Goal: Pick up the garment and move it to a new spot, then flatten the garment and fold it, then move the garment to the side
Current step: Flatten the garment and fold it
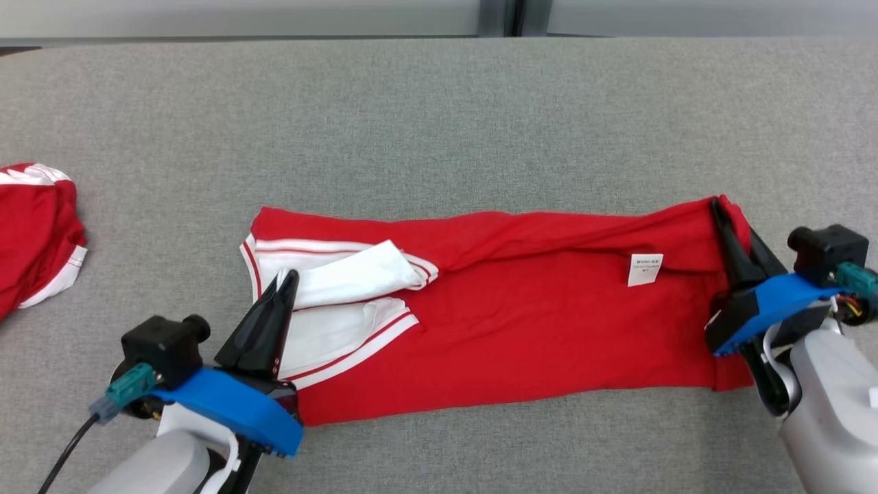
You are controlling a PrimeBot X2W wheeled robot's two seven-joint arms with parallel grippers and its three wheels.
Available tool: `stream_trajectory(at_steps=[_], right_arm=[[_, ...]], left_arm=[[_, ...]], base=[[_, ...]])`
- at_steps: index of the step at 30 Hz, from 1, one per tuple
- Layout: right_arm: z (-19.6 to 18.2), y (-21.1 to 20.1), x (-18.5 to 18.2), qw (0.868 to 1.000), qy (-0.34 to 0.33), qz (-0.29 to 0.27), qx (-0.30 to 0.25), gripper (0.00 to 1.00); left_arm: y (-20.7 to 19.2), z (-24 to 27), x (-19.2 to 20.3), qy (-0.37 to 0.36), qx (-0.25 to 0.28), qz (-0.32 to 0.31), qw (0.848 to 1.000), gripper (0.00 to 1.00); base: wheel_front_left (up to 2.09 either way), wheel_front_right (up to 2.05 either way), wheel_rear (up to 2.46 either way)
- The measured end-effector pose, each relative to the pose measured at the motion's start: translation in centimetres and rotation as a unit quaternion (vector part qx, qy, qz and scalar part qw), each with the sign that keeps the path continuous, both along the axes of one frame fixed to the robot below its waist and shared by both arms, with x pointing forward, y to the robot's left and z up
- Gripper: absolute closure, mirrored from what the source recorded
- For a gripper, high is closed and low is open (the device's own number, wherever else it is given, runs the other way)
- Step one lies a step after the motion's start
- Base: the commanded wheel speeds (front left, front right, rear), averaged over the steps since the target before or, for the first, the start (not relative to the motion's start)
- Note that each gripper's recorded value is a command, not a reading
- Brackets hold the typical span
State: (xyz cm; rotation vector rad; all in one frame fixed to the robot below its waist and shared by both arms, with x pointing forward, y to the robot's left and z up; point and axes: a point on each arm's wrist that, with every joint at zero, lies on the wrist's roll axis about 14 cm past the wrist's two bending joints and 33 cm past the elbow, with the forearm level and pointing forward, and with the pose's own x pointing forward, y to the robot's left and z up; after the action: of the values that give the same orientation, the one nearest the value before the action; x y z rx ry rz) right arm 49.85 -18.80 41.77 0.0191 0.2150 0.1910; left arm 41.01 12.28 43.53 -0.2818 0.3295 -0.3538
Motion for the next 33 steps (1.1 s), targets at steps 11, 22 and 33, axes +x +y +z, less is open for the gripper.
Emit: stream_trajectory(at_steps=[11,22,33], right_arm=[[2.2,-0.5,-3.0,0.998,-0.039,-0.03,0.032,0.0],[4.1,-2.2,-3.6,0.996,-0.067,-0.049,0.022,0.0],[-0.7,-1.3,-3.3,0.994,0.031,-0.078,0.068,0.0]], left_arm=[[0.7,1.1,-1.6,-0.021,-0.008,0.044,0.999,0.0],[7.1,8.1,0.3,-0.18,0.039,0.198,0.963,0.0],[11.3,6.3,-1.6,-0.176,0.12,0.258,0.942,0.0]], base=[[0.0,0.0,0.0],[0.0,0.0,0.0],[0.0,0.0,0.0]])
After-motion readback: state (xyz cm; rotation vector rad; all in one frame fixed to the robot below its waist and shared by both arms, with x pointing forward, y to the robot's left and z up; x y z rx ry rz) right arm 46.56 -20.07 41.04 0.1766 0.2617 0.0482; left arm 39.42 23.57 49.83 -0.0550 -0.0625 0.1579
